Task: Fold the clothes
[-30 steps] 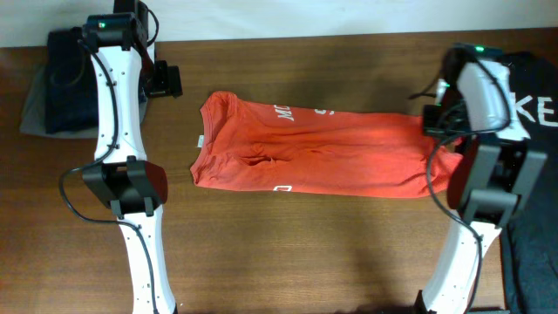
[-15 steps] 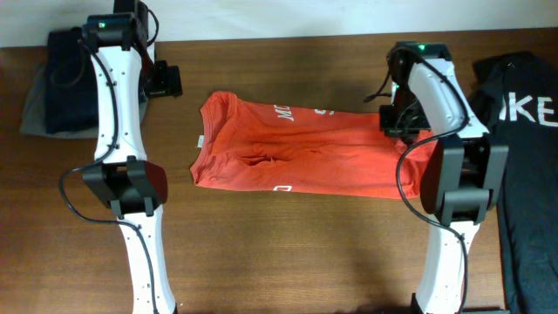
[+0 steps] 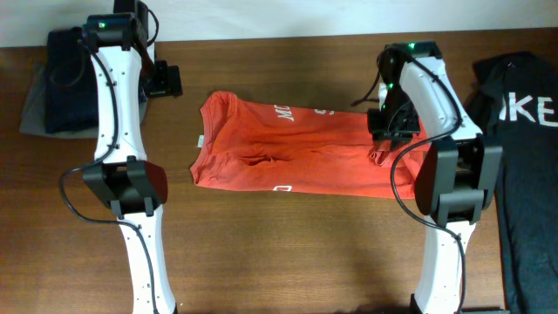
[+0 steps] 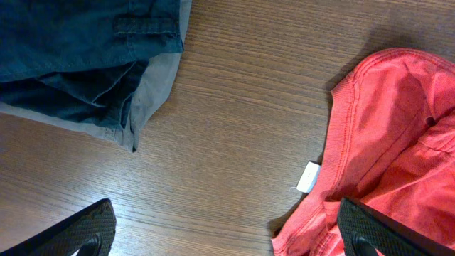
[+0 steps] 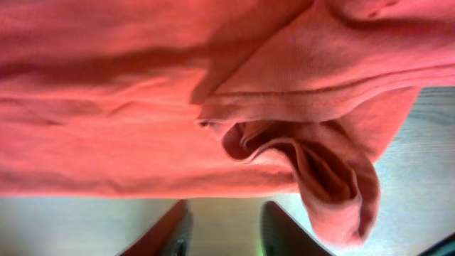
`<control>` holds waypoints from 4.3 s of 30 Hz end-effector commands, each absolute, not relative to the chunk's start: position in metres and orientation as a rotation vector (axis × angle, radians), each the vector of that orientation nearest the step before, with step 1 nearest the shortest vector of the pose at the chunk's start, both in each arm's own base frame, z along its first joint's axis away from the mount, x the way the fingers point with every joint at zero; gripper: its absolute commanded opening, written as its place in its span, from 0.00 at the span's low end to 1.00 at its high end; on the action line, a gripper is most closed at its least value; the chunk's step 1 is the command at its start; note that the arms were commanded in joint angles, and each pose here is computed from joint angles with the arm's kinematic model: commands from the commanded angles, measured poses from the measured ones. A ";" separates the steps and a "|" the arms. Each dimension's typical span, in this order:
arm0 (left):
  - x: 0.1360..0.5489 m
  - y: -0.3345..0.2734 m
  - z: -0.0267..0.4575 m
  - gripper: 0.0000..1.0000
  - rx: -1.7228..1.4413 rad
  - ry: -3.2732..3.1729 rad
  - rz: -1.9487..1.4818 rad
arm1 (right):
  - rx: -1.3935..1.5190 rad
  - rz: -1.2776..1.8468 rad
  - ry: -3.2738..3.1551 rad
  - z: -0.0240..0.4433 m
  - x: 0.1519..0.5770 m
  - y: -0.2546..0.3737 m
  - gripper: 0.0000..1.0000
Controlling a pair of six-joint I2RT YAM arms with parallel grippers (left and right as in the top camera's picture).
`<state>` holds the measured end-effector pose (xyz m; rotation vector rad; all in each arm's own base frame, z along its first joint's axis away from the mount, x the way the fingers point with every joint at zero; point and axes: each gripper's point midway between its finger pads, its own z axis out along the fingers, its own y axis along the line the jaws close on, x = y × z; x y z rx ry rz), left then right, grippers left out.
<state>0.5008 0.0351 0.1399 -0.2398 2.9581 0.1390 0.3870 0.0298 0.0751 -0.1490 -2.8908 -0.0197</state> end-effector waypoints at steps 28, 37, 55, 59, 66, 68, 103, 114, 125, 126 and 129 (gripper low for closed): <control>0.501 0.033 0.151 0.99 -0.226 2.935 0.126 | -0.016 -0.004 -2.837 0.092 0.358 -0.021 0.91; 0.501 0.033 0.151 0.99 -0.226 2.935 0.126 | 0.007 0.001 -2.945 0.081 0.385 -0.022 0.76; 0.501 0.033 0.151 0.99 -0.226 2.934 0.126 | 0.038 -0.009 -2.893 0.057 0.371 -0.018 0.33; 0.501 0.034 0.151 0.99 -0.229 2.934 0.126 | 0.042 -0.005 -2.875 0.058 0.367 -0.011 0.05; 0.505 0.033 0.151 0.99 -0.228 2.919 0.124 | 0.080 -0.011 -2.690 0.075 0.324 0.020 0.04; 0.506 0.033 0.151 0.99 -0.228 2.915 0.124 | 0.105 -0.027 -2.668 0.077 0.319 0.033 0.04; 0.503 0.034 0.151 0.99 -0.229 2.927 0.125 | -0.428 -0.752 -2.933 0.079 0.377 -0.083 0.98; 0.501 0.034 0.151 0.99 -0.229 2.934 0.126 | -0.273 -0.976 -2.989 0.030 0.376 -0.068 0.99; 0.501 0.034 0.151 0.99 -0.229 2.934 0.126 | -0.226 -0.961 -3.056 0.008 0.380 -0.070 0.98; 0.501 0.034 0.151 0.99 -0.229 2.934 0.127 | -0.227 -0.959 -3.062 0.008 0.381 -0.070 0.94; 0.501 0.034 0.151 0.99 -0.229 2.935 0.126 | -0.222 -0.955 -3.077 0.007 0.384 -0.072 0.87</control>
